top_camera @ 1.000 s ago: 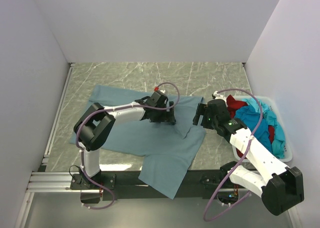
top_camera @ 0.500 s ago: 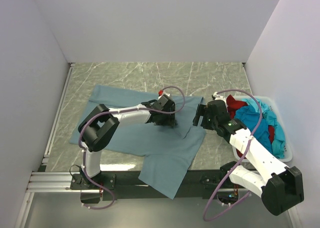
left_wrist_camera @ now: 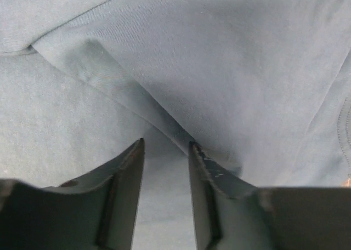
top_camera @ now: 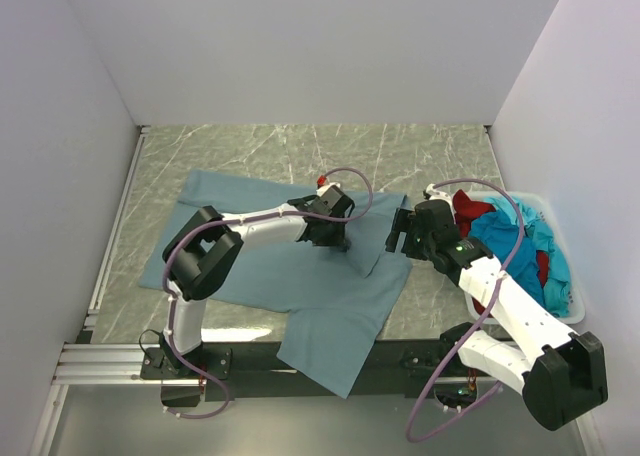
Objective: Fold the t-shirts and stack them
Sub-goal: Fold the tshirt
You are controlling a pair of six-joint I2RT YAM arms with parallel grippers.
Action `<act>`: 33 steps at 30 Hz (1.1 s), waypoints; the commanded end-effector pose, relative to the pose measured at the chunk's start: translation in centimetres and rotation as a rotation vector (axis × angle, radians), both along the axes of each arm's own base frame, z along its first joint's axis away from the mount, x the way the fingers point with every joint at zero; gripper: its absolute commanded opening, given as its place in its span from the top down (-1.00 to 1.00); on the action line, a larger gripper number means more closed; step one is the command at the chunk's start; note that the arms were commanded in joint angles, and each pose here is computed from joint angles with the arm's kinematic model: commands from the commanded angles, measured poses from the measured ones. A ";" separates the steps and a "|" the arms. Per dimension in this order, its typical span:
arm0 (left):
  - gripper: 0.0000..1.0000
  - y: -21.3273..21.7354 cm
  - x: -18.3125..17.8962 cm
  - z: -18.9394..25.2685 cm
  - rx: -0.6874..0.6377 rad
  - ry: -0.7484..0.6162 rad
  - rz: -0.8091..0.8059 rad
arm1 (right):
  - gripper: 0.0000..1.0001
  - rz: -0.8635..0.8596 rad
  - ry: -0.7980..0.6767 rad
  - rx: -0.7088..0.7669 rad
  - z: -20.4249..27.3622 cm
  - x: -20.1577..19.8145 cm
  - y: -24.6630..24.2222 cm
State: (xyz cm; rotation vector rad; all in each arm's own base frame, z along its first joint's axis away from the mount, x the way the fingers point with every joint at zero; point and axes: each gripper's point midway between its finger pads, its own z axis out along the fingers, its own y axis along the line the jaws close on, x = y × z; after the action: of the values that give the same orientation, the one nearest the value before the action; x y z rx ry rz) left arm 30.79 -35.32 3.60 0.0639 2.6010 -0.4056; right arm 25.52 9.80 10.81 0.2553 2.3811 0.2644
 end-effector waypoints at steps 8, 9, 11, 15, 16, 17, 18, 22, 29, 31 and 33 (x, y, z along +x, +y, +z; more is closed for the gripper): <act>0.19 -1.4 -0.1 -0.1 -0.013 0.007 -0.014 | -0.82 -0.012 -0.021 -0.014 0.0 0.6 -0.4; 0.19 -1.5 -0.2 -0.1 -0.013 0.008 -0.020 | -0.82 -0.010 -0.021 -0.014 0.0 0.5 -0.3; 0.19 -1.9 -0.2 0.1 -0.021 0.005 -0.024 | -0.82 -0.011 -0.018 -0.014 -0.1 0.5 -0.4; 0.19 -2.3 -0.5 -0.3 0.001 0.008 -0.033 | -0.82 -0.009 -0.014 -0.018 -0.2 0.5 -0.4; 0.19 -2.2 -0.5 -0.4 0.012 0.010 -0.033 | -0.82 -0.010 -0.014 -0.019 -0.2 0.5 -0.4; 0.19 -2.2 -0.6 -0.6 0.026 0.016 -0.034 | -0.82 -0.013 -0.016 -0.020 -0.2 0.5 -0.5; 0.20 -2.2 -0.6 -0.7 0.037 0.018 -0.032 | -0.81 -0.011 -0.017 -0.017 -0.2 0.5 -0.4; 0.27 -2.0 -0.7 -0.8 0.066 0.014 -0.023 | -0.81 -0.011 -0.014 -0.018 -0.2 0.5 -0.4; 0.97 -2.1 -1.1 -1.1 0.077 0.037 -0.037 | -0.81 -0.013 -0.008 -0.020 -0.4 0.4 -0.5; 0.99 -2.1 -1.1 -1.2 0.079 0.041 -0.038 | -0.81 -0.014 -0.010 -0.021 -0.4 0.4 -0.5; 0.99 -2.0 -1.1 -1.1 0.086 0.037 -0.035 | -0.81 -0.012 -0.010 -0.021 -0.4 0.4 -0.5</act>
State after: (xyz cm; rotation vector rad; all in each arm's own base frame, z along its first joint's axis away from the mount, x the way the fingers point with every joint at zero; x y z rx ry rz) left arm 30.11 -36.86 2.59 0.1193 2.6404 -0.3178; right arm 25.50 9.77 10.44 0.2529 2.3943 0.2552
